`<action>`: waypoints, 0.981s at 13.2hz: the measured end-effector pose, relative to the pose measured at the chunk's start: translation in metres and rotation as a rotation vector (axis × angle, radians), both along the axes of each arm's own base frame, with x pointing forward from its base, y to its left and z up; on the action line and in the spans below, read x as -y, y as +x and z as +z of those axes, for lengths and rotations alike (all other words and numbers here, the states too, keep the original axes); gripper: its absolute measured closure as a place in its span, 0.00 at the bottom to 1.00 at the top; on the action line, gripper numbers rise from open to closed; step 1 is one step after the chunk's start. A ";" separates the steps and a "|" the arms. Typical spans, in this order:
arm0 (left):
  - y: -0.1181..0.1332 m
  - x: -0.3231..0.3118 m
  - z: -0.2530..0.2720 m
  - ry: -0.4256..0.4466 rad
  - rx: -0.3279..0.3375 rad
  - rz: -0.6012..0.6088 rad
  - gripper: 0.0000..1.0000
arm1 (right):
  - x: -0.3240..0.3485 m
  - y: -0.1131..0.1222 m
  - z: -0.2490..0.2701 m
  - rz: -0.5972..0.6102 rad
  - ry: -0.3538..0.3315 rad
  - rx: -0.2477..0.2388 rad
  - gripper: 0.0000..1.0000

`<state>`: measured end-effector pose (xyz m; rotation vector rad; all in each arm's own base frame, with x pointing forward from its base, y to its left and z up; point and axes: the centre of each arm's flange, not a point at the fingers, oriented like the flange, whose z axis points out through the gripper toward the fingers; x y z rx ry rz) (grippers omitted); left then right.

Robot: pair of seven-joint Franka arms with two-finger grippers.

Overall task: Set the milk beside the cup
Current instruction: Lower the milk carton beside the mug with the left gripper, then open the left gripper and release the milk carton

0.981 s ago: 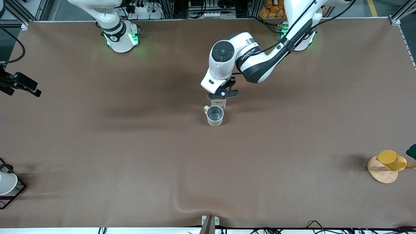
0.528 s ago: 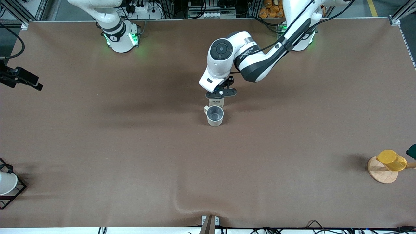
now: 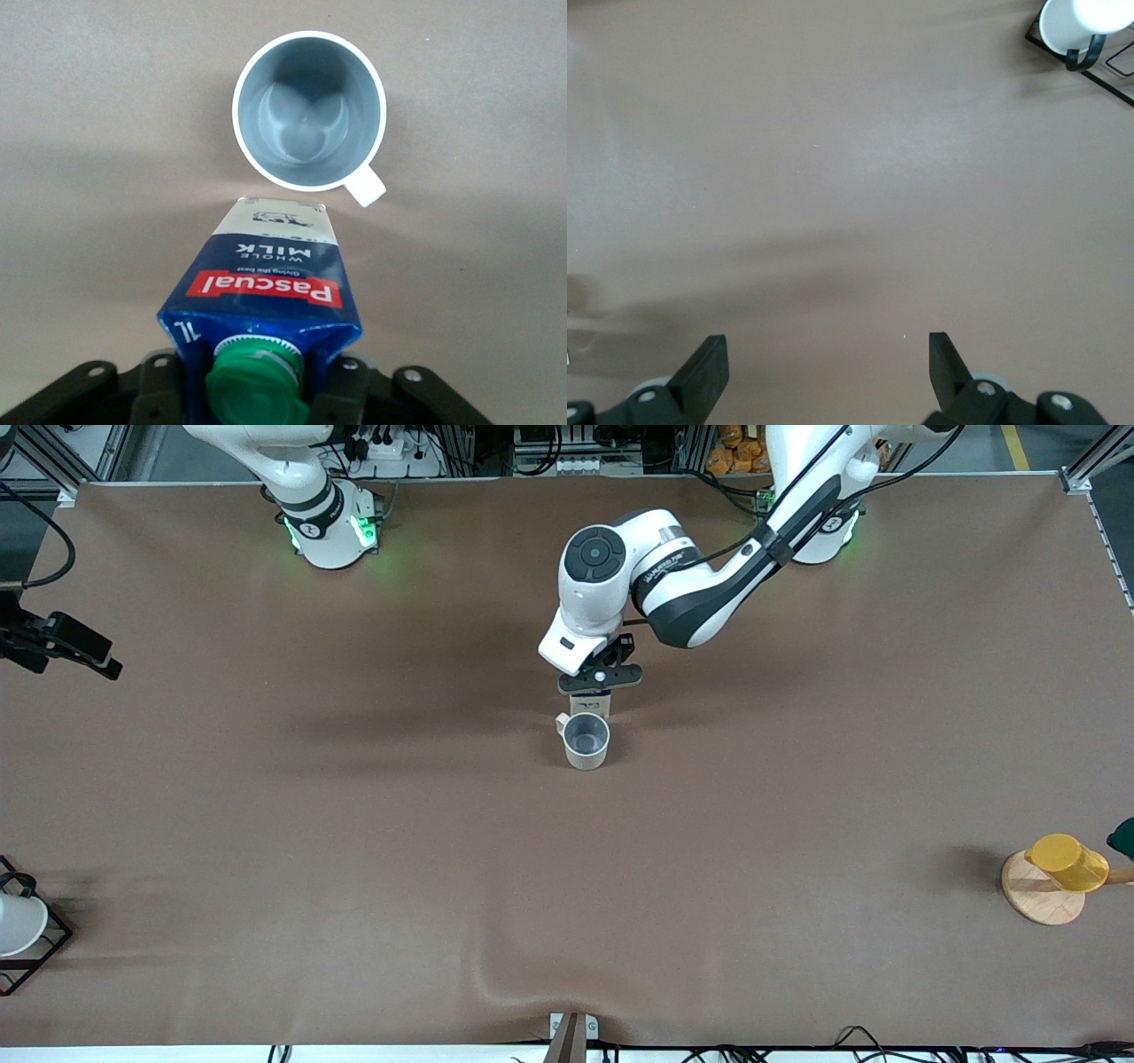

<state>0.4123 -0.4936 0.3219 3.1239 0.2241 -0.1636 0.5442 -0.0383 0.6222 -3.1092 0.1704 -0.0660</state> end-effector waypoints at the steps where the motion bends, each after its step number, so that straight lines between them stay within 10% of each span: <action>1: 0.001 0.000 -0.002 0.002 -0.001 -0.001 0.47 | -0.004 0.000 0.000 0.004 0.000 0.000 0.00; 6: 0.015 -0.009 -0.005 0.008 0.008 0.016 0.00 | -0.001 -0.006 0.013 0.000 0.002 -0.025 0.00; 13: 0.071 -0.052 0.166 0.000 0.053 0.167 0.00 | -0.005 -0.024 0.024 0.005 0.053 -0.131 0.00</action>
